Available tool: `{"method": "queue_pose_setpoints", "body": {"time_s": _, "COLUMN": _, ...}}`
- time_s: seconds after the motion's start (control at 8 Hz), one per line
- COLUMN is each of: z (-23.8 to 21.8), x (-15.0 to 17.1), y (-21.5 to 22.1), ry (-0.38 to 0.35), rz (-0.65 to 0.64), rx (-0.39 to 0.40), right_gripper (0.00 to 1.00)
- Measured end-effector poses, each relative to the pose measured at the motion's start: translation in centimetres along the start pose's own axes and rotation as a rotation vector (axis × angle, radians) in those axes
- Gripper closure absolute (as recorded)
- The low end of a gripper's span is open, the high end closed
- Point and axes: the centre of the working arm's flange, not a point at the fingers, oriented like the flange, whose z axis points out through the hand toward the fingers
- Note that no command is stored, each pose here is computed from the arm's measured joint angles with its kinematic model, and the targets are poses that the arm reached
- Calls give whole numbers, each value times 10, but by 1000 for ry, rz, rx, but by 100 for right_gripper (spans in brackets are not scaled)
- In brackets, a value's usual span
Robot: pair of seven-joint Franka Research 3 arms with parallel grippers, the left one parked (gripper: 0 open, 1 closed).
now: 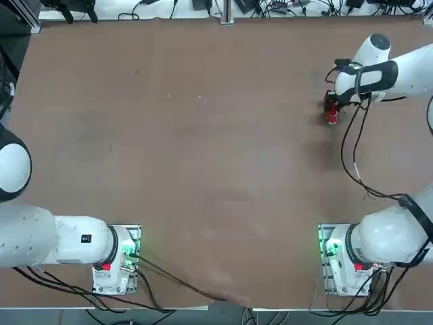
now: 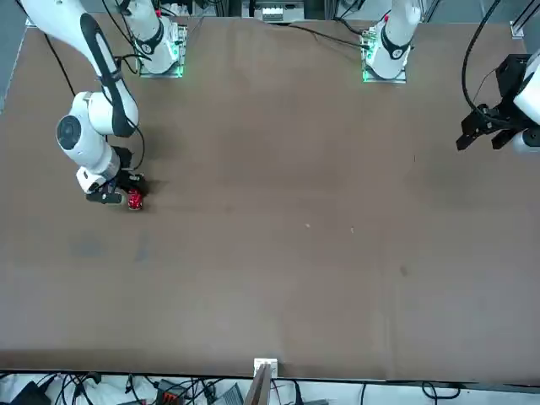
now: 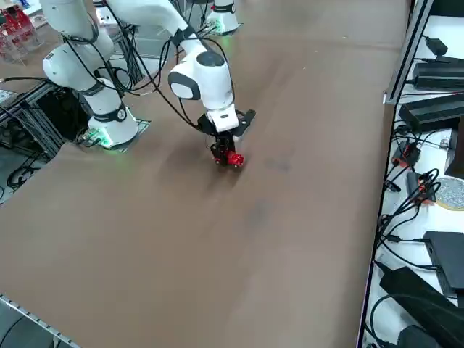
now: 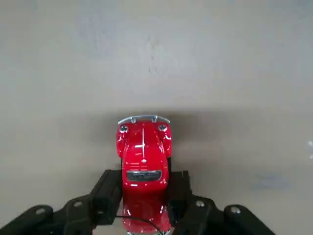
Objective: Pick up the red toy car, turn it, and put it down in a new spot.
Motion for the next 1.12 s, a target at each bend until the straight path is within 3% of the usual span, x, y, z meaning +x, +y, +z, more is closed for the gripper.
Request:
{"method": "queue_pose_setpoints", "body": {"time_s": 0.5, "z": -122, "x": 55, "y": 17, "ry": -64, "rz": 188, "rx": -4, "right_gripper": 48}}
{"method": "queue_pose_setpoints", "body": {"time_s": 0.75, "z": -171, "x": 85, "y": 31, "ry": -10, "rz": 347, "rx": 0, "right_gripper": 48}}
{"method": "queue_pose_setpoints", "body": {"time_s": 1.12, "z": -182, "x": 121, "y": 82, "ry": 42, "rz": 622, "rx": 7, "right_gripper": 48}}
